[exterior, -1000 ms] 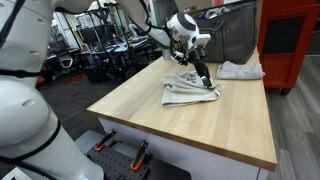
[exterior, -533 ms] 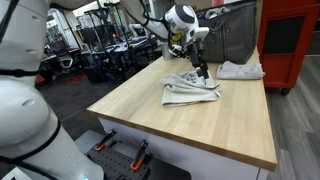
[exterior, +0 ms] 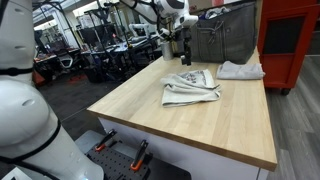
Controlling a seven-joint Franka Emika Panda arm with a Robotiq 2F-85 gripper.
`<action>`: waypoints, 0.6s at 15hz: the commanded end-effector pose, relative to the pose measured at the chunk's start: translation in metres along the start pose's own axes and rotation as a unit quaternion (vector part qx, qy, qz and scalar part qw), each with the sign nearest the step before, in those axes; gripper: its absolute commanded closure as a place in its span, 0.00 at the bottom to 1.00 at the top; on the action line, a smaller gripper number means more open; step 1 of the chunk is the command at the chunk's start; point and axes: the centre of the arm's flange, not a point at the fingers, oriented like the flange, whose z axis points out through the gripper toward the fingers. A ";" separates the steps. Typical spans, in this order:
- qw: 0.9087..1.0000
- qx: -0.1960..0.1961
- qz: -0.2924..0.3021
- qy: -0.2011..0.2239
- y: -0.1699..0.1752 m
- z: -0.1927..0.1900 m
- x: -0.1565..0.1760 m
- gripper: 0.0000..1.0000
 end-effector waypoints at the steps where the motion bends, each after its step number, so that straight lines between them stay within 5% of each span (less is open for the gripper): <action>1: 0.999 0.017 -0.036 -0.034 -0.004 -0.020 -0.015 0.00; 9: 0.991 0.042 -0.112 -0.053 -0.035 -0.026 -0.041 0.00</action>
